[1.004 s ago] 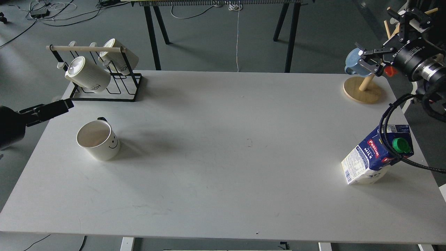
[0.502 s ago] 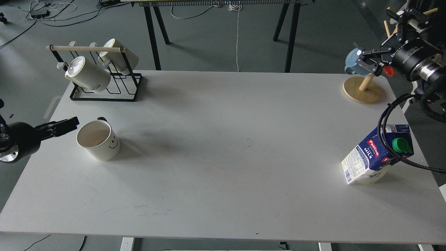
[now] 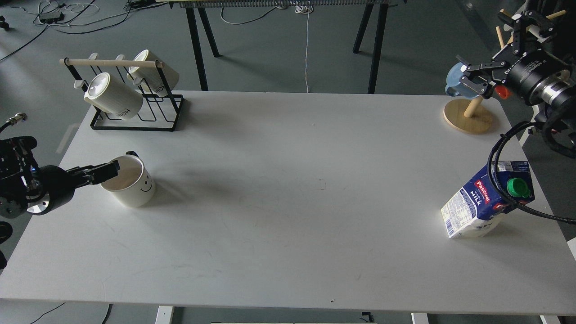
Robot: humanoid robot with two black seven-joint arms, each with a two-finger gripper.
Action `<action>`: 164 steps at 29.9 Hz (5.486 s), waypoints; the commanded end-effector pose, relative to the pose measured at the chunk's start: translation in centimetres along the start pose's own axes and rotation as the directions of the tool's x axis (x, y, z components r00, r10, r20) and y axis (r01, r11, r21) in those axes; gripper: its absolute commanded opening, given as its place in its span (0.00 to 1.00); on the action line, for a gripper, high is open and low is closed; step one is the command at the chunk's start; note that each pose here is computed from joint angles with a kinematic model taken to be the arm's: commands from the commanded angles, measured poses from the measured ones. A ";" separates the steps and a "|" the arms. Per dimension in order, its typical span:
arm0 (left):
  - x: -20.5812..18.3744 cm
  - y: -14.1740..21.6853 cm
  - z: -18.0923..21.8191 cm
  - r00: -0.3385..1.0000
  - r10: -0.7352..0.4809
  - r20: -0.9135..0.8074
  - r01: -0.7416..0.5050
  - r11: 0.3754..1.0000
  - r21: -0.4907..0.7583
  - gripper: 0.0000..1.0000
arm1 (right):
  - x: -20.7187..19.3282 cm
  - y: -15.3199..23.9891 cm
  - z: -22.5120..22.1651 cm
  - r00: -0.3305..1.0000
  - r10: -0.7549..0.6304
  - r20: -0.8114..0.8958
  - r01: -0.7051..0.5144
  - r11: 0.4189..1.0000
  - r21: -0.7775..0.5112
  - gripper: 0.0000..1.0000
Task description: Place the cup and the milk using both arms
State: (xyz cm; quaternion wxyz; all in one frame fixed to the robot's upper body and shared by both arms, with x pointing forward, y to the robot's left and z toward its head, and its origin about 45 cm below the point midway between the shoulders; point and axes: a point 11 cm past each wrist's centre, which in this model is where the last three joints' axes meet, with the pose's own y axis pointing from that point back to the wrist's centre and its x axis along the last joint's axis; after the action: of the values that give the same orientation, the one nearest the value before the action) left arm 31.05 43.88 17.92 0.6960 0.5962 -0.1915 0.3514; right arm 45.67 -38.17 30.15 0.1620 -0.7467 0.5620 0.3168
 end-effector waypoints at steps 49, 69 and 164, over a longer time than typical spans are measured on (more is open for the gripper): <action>8.0 2.8 6.4 0.969 0.039 0.243 -0.017 0.995 -0.095 0.00 | -0.3 -0.2 0.1 1.000 -0.006 0.004 0.006 1.000 0.000 0.99; 1.6 0.2 25.4 0.962 0.044 0.268 0.053 0.937 -0.344 0.00 | -2.6 -1.1 -2.1 0.998 -0.064 0.009 0.063 0.996 0.064 0.99; 17.3 2.3 22.7 0.495 -0.225 -0.839 -0.615 0.592 -0.521 0.99 | -7.8 4.0 -6.3 0.970 -0.235 -0.068 0.243 0.957 0.156 0.99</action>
State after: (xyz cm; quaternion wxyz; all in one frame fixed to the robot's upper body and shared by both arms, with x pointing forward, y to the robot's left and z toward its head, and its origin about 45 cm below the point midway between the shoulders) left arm 44.38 25.93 36.05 0.8255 0.0195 -0.0851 0.5576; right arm 43.66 -36.87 40.32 0.2417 -0.7998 0.4973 0.2335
